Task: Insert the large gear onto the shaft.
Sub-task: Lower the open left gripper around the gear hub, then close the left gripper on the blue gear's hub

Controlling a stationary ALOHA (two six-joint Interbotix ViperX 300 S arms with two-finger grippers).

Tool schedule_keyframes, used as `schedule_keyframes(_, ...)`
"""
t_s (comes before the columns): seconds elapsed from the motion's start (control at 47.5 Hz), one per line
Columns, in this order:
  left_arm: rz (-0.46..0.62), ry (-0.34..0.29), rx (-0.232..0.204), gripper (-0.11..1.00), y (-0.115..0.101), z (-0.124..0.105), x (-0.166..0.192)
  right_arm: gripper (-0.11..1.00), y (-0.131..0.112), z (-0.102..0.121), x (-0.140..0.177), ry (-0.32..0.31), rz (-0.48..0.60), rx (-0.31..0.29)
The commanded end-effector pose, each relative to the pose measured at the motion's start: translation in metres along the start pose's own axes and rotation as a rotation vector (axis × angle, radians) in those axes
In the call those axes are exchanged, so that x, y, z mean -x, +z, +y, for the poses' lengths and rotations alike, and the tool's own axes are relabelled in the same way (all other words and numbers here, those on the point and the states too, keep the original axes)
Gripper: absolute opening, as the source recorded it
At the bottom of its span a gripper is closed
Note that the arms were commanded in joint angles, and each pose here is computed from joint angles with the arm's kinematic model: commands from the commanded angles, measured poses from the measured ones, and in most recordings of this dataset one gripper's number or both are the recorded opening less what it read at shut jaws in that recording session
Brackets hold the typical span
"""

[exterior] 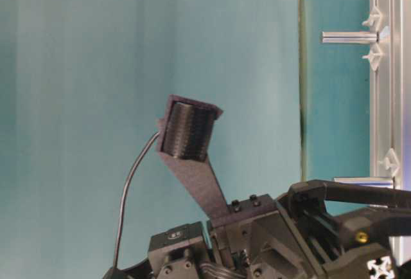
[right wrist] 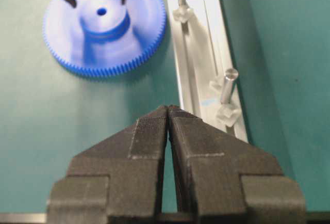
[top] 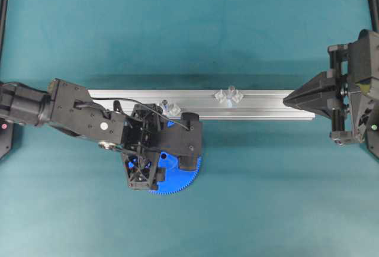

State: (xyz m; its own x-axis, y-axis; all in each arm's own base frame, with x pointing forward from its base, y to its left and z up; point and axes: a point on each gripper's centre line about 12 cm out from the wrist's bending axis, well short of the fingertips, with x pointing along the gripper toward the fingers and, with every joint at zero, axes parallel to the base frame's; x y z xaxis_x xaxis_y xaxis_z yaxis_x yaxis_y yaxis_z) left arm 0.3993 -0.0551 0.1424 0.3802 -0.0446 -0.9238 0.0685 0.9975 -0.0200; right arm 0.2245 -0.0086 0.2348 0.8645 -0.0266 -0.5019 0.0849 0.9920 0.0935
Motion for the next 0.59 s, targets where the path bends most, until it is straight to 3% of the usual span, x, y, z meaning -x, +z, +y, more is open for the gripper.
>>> schedule_keyframes(0.0,-0.041,-0.003,-0.009,0.94,0.011,-0.002,0.010,0.12,0.004,0.000,0.001,-0.001,-0.016,-0.014)
schedule_keyframes(0.569,0.012,0.002,-0.004,0.94,0.012,-0.001,-0.012,0.12,0.004,0.000,0.004,0.001,-0.049,-0.015)
